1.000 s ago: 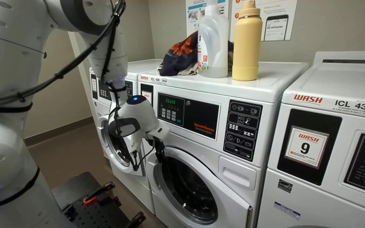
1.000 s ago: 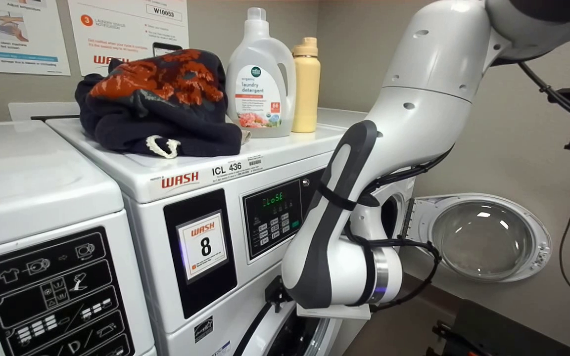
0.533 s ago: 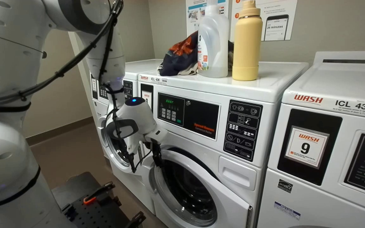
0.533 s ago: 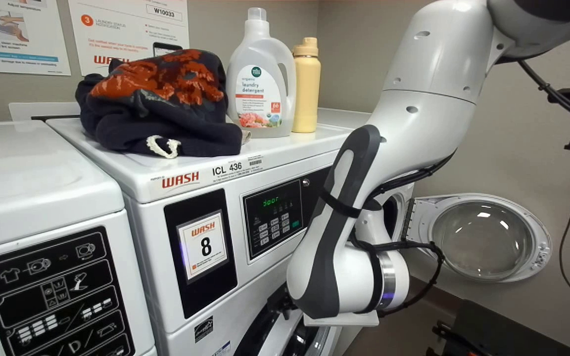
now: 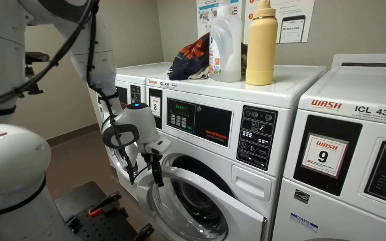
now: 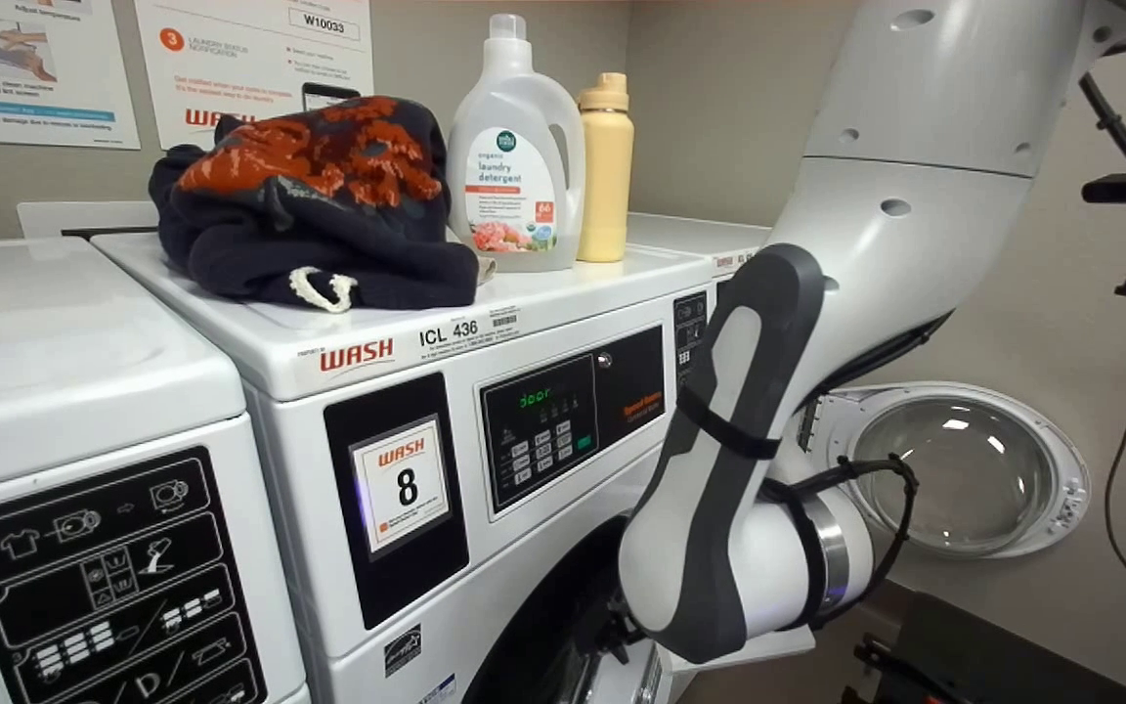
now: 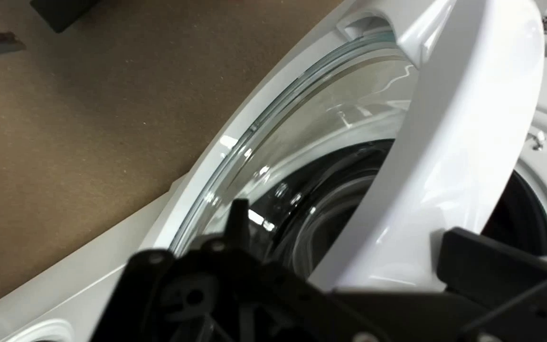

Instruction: Open the middle washing machine door

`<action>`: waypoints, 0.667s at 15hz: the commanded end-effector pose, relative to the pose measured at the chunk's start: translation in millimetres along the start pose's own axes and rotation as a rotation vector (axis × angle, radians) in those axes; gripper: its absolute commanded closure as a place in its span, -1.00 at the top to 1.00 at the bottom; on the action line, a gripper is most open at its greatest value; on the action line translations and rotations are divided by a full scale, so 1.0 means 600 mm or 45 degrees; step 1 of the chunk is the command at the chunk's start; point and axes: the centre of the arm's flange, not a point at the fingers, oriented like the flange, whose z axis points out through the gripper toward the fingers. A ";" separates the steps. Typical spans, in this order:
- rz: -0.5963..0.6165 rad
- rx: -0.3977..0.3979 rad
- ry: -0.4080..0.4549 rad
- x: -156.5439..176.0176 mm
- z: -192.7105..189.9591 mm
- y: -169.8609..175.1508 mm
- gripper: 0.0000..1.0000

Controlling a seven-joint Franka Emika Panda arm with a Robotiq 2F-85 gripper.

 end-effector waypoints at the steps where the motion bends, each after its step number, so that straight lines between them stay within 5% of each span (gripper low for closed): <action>1: -0.018 -0.118 -0.045 0.002 -0.060 0.029 1.00; 10: -0.064 -0.252 -0.188 0.006 -0.065 0.060 1.00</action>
